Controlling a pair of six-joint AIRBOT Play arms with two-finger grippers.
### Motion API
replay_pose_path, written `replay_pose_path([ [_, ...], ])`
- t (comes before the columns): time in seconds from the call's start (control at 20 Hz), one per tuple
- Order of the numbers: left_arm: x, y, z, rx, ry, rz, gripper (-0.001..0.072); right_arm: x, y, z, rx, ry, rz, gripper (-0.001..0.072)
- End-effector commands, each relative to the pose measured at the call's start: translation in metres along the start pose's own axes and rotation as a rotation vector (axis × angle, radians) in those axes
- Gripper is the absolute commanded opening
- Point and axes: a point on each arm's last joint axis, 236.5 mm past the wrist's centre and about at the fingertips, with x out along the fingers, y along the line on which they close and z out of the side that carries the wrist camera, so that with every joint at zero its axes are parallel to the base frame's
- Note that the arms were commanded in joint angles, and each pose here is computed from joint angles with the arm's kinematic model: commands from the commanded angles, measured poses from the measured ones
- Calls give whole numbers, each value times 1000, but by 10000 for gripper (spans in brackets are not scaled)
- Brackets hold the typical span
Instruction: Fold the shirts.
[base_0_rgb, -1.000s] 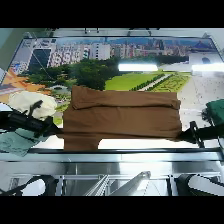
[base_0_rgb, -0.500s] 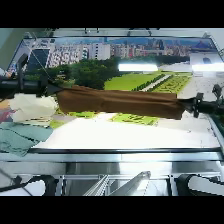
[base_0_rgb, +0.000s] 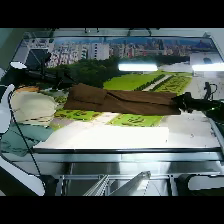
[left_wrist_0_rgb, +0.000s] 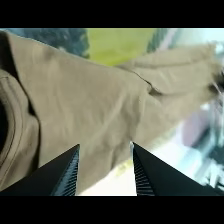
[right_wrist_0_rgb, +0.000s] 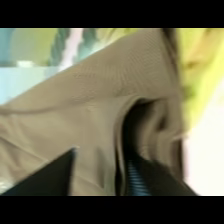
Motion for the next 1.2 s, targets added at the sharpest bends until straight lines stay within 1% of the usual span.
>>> replay_pose_path([
  [0.0, -22, -2, 2, -37, 57, -37, 347, -36, -30, 9, -51, 71, -100, 529],
  [0.05, -32, -6, 7, -30, 45, -34, 347, -44, -40, 14, -33, 69, -148, 530],
  [0.1, -41, -9, 13, -24, 26, -28, 346, -47, -49, 18, -16, 67, -184, 560],
  [0.15, -46, -15, 17, -11, 16, -23, 346, -44, -53, 18, 1, 69, -187, 643],
  [0.35, -36, -40, 18, 51, 45, -29, 344, 2, -37, -15, 62, 199, -78, 633],
  [0.4, -27, -46, 15, 63, 64, -33, 322, 16, -26, -23, 62, 229, -39, 587],
  [0.45, -15, -54, 12, 78, 87, -38, 106, 30, -13, -27, 52, 247, 4, 510],
  [0.5, -1, -63, 8, 95, 106, -44, 4, 43, -1, -30, 53, 257, 39, 443],
  [0.55, 19, -76, -1, 112, 148, -55, 4, 54, 11, -31, 59, 265, 73, 290],
  [0.6, 39, -88, -14, 129, 198, -66, 4, 62, 21, -33, 59, 276, 99, 38],
  [0.65, 64, -102, -30, 161, 253, -79, 3, 66, 28, -34, 46, 286, 112, 18],
  [0.75, 115, -122, -51, 211, 290, -70, 3, 57, 43, -34, 15, 318, 150, 18],
  [0.9, 186, -117, -47, 308, 192, 114, 5, 21, 72, -27, 1, 343, 219, 18],
  [1.0, 214, -117, -45, 371, 152, 207, 5, -8, 104, -19, -53, 328, 277, 18],
  [1.05, 229, -118, -47, 397, 155, 234, 6, -23, 127, -16, -85, 309, 322, 18],
  [1.15, 256, -121, -60, 412, 208, 232, 6, -47, 176, -17, -147, 285, 428, 18],
])
